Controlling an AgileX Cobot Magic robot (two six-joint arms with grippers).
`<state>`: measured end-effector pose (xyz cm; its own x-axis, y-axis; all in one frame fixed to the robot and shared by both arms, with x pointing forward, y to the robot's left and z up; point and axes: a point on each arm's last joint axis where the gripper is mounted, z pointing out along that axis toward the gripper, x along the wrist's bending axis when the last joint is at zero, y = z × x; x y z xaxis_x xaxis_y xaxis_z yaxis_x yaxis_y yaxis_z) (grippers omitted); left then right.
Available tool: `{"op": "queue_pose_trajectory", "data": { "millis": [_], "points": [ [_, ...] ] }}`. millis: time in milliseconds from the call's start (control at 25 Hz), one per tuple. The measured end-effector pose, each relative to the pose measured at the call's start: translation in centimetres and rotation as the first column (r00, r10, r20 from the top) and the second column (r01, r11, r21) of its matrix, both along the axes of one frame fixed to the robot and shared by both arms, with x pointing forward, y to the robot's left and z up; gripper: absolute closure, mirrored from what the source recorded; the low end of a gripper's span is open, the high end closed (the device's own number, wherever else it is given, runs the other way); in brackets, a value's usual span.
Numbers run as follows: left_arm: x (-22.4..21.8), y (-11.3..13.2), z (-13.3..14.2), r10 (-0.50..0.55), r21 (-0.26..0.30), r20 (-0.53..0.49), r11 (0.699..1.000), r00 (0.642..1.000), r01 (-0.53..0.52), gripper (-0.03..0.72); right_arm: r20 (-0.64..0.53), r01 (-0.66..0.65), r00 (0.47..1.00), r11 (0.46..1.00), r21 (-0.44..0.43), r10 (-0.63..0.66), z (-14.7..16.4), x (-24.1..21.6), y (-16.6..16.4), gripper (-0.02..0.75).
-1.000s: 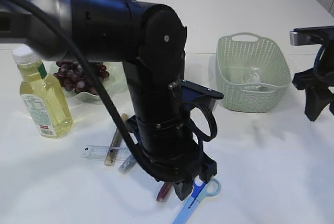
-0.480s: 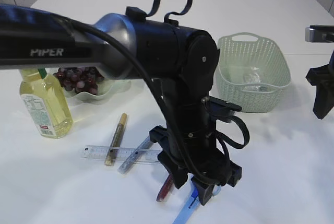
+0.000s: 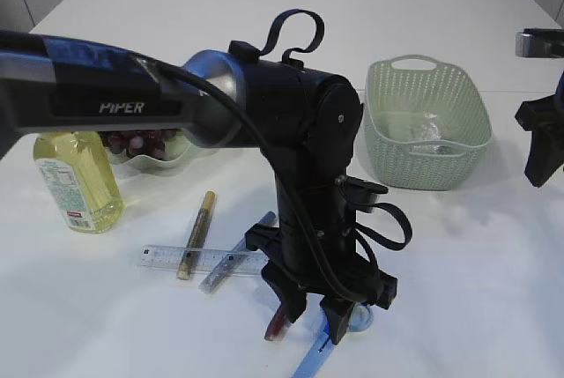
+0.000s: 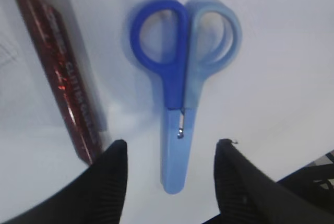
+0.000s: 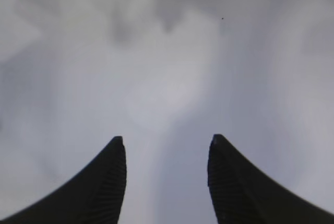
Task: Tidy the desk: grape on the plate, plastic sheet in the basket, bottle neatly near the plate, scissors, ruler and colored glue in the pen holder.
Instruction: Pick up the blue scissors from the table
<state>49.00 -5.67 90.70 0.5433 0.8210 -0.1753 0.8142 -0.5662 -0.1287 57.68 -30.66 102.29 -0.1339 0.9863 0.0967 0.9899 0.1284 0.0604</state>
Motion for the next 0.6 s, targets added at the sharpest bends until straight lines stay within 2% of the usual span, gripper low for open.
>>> {"op": "queue_pose_trajectory", "data": {
  "millis": [360,600],
  "points": [
    [0.0,-0.4,-0.1,0.009,-0.023,0.009,1.000,1.000,-0.009,0.298,0.014,0.007,1.000,0.999,0.039,-0.008,0.3,0.2,0.3,0.334],
    [-0.9,-1.1,-1.1,-0.012,-0.010,-0.004,1.000,1.000,0.012,0.298,0.014,0.005,1.000,0.999,0.040,-0.006,0.3,0.2,0.4,0.334]
  ]
}}
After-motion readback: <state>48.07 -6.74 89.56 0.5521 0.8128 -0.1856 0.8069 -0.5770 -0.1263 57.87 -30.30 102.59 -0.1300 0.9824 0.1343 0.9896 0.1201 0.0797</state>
